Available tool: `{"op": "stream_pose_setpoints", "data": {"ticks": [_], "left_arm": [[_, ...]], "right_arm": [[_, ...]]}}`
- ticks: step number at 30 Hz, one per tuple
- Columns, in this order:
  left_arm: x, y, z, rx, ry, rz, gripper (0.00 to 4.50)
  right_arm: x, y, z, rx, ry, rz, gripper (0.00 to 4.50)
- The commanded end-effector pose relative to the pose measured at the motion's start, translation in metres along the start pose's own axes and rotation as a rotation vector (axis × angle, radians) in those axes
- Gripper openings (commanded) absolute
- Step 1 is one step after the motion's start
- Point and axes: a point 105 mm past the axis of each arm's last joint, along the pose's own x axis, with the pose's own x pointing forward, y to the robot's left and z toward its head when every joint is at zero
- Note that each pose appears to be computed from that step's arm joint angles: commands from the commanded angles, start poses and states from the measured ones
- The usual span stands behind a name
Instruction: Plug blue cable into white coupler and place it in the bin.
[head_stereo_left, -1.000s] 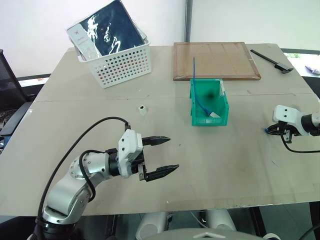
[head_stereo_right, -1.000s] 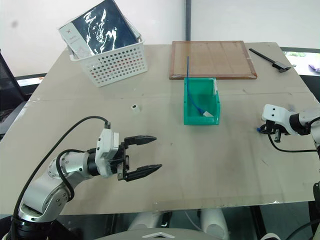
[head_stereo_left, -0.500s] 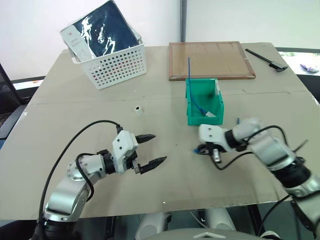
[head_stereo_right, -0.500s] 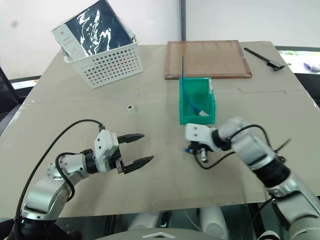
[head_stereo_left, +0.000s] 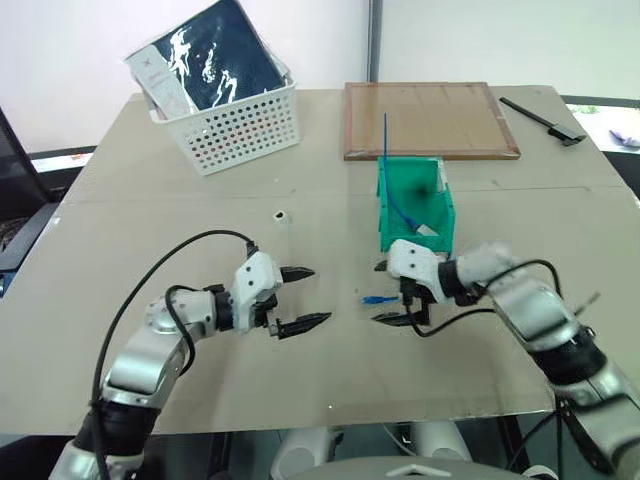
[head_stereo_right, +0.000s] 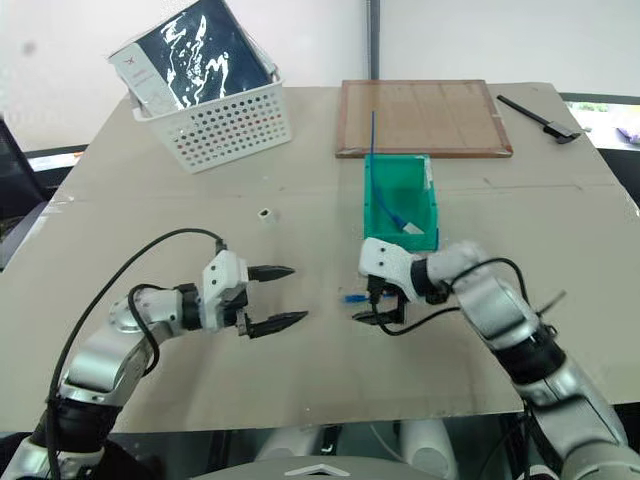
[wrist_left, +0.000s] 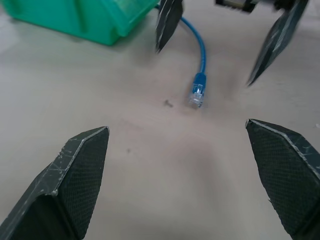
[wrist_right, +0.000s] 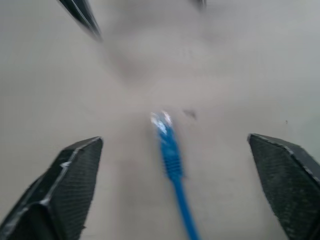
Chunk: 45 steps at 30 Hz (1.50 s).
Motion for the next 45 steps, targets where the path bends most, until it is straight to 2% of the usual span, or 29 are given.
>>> {"op": "stream_pose_setpoints", "data": {"ticks": [1, 4, 6, 9, 13, 16, 24, 26, 30, 35, 38, 41, 43, 45], "left_arm": [[0.013, 0.001, 0.005, 0.048, -0.005, -0.067, 4.50], [0.026, 0.003, 0.003, 0.080, 0.015, -0.118, 4.50], [0.035, 0.001, -0.002, 0.120, 0.038, -0.165, 4.50], [0.046, 0.004, -0.004, 0.139, 0.044, -0.174, 4.50], [0.064, 0.009, -0.004, 0.160, 0.054, -0.188, 4.50], [0.068, 0.010, -0.007, 0.179, 0.074, -0.225, 3.58], [0.067, 0.009, -0.013, 0.223, 0.114, -0.295, 0.17], [0.068, 0.008, -0.008, 0.223, 0.088, -0.303, 0.08], [0.068, -0.001, 0.022, 0.227, -0.069, -0.347, 0.08], [0.072, -0.010, 0.075, 0.388, -0.260, -0.370, 0.08], [0.080, -0.009, 0.103, 0.427, -0.353, -0.340, 0.08], [0.083, -0.001, 0.114, 0.488, -0.396, -0.276, 0.08], [0.084, 0.003, 0.120, 0.525, -0.421, -0.232, 0.00], [0.085, 0.006, 0.124, 0.553, -0.439, -0.199, 0.00]], "right_arm": [[-0.033, 0.014, 0.016, -0.024, -0.117, -0.096, 4.47], [-0.057, 0.018, 0.004, -0.002, -0.154, -0.269, 4.47], [-0.077, 0.023, -0.013, 0.045, -0.166, -0.424, 4.47], [-0.089, 0.038, -0.032, 0.041, -0.105, -0.514, 4.47], [-0.094, 0.054, -0.044, 0.064, -0.053, -0.593, 4.47], [-0.092, 0.057, -0.044, 0.083, -0.059, -0.636, 4.50], [-0.087, 0.060, -0.041, 0.126, -0.068, -0.678, 4.50], [-0.085, 0.059, -0.039, 0.180, -0.094, -0.697, 4.50], [-0.078, 0.060, -0.034, 0.389, -0.205, -0.723, 4.50], [-0.073, 0.073, -0.038, 0.662, -0.314, -0.691, 4.50], [-0.074, 0.069, -0.024, 0.705, -0.408, -0.691, 4.50], [-0.072, 0.060, -0.002, 0.709, -0.512, -0.673, 4.50], [-0.070, 0.052, 0.006, 0.726, -0.561, -0.673, 3.98], [-0.069, 0.043, 0.015, 0.741, -0.621, -0.684, 3.98]]}}
